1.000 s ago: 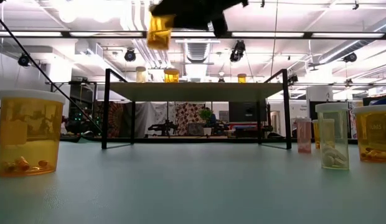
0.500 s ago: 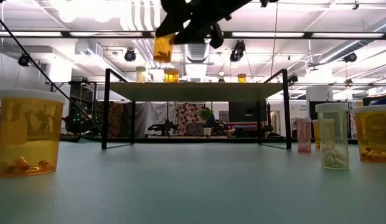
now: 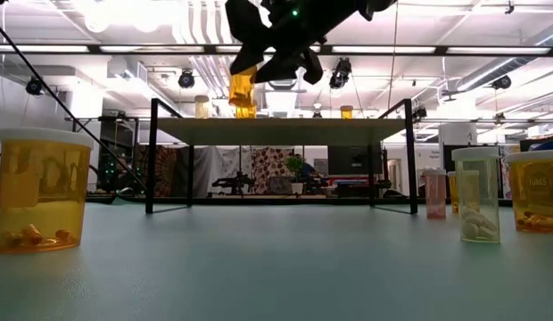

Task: Pick and place medicine bottles onto shelf by color
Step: Put the big orange pill bottle on the shelf

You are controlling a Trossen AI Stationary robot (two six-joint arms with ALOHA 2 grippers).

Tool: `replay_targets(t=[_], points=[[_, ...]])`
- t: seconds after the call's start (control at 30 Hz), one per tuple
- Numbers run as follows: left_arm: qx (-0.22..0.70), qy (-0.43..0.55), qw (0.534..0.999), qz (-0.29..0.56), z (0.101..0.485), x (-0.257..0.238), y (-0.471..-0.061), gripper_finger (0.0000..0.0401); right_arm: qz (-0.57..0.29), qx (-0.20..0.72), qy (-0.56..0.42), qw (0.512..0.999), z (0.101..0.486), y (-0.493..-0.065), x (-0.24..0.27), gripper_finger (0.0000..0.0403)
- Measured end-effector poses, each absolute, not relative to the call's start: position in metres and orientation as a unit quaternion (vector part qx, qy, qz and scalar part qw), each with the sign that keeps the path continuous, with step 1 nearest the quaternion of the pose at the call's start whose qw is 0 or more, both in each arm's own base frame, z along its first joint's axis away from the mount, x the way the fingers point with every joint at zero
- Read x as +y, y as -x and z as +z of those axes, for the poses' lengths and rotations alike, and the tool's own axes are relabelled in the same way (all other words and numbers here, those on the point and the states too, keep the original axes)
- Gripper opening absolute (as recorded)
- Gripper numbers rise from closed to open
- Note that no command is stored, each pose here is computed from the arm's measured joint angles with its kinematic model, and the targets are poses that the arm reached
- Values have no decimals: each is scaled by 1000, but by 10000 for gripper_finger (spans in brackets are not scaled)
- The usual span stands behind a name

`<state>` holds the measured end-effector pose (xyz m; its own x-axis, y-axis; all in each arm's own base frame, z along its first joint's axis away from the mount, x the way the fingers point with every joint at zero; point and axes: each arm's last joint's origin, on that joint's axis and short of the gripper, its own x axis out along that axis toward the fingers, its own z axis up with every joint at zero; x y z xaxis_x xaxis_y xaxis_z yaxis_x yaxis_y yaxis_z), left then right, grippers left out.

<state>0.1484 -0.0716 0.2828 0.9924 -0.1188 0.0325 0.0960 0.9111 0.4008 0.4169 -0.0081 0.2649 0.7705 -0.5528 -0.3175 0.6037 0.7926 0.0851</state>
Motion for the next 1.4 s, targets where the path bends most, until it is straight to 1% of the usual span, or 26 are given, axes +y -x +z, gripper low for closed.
replay_targets(t=[0.93,1.4], points=[[-28,-204,977,-55,283,-72,-149,270,-323,149,-98,929,254,-413,-19,184],[-28,-204,977,-55,283,-72,-149,270,-323,150,-97,929,253,-413,-19,253]])
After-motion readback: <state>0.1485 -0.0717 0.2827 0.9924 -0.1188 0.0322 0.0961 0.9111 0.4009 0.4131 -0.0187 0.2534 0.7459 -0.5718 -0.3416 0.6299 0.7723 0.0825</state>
